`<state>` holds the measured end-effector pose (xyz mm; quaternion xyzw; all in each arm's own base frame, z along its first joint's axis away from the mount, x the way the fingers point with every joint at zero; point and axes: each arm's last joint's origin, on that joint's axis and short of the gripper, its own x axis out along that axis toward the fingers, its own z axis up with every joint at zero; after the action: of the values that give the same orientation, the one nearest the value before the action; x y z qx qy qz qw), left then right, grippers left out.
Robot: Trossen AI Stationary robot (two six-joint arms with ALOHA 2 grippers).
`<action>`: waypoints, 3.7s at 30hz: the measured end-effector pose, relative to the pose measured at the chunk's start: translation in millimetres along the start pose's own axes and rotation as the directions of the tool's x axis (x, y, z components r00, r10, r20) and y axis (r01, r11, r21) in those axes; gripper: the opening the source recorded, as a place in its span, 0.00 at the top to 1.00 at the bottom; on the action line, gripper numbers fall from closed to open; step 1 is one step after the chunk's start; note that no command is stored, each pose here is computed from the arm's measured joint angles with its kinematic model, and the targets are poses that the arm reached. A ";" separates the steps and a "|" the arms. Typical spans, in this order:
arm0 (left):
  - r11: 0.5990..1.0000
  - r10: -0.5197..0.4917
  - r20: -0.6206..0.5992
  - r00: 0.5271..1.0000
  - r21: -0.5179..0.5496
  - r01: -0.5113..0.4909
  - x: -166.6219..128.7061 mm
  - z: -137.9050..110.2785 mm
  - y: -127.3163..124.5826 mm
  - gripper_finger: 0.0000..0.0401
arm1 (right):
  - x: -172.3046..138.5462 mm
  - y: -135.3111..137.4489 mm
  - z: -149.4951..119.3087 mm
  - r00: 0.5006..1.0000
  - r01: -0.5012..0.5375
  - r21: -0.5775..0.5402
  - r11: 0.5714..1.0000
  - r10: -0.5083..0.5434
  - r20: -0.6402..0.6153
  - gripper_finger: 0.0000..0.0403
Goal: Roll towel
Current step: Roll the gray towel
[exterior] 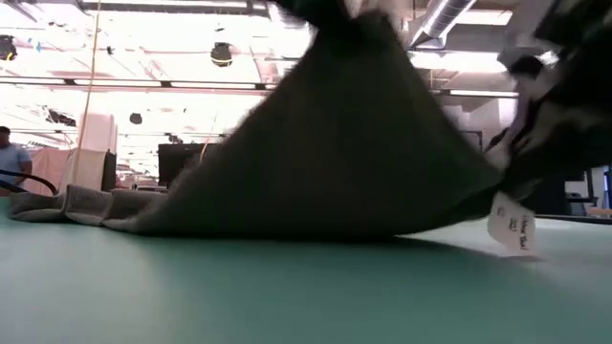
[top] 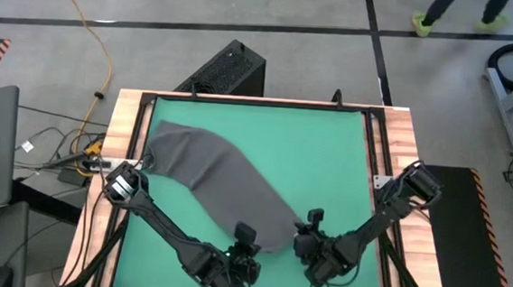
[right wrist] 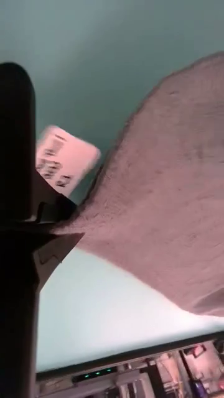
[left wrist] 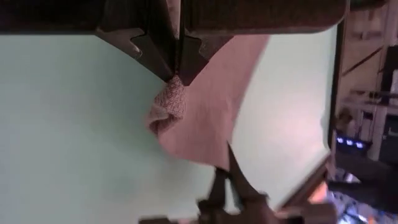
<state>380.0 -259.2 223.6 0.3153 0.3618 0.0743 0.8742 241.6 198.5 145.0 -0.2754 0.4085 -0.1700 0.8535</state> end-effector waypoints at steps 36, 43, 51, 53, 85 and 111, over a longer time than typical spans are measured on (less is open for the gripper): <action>0.965 0.152 0.363 0.919 -0.257 -0.058 -227.3 33.5 -28.7 1.00 | -97.0 -53.3 162.4 0.886 -0.241 -0.121 0.963 0.269 0.377 0.96; 0.924 0.209 0.197 0.958 -0.360 -0.128 -211.4 -5.5 -21.1 1.00 | -48.0 -90.0 174.7 0.923 -0.173 -0.187 0.967 0.226 0.313 0.96; 0.911 0.143 0.129 0.981 -0.404 -0.080 -210.1 -19.6 -32.8 1.00 | -12.8 -120.4 181.8 0.920 -0.189 -0.240 0.952 0.257 0.296 0.96; 0.902 0.168 0.161 0.972 -0.422 -0.086 -213.8 -20.2 -34.0 1.00 | -9.1 -125.3 183.4 0.921 -0.171 -0.248 0.954 0.244 0.304 0.96; 0.788 0.348 -0.100 0.932 -0.508 -0.348 -106.4 3.9 53.7 1.00 | 24.5 -211.7 152.5 0.956 -0.237 -0.340 0.910 0.280 0.084 0.96; 0.722 0.232 0.131 0.964 -0.687 -0.080 -222.9 -65.2 80.4 1.00 | 21.8 -210.8 156.4 0.927 -0.287 -0.335 0.897 0.348 0.138 0.96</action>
<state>181.5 -243.1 367.6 0.0116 0.1886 0.2411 0.9519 364.7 72.5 340.7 -0.3501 0.3842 0.0658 0.8518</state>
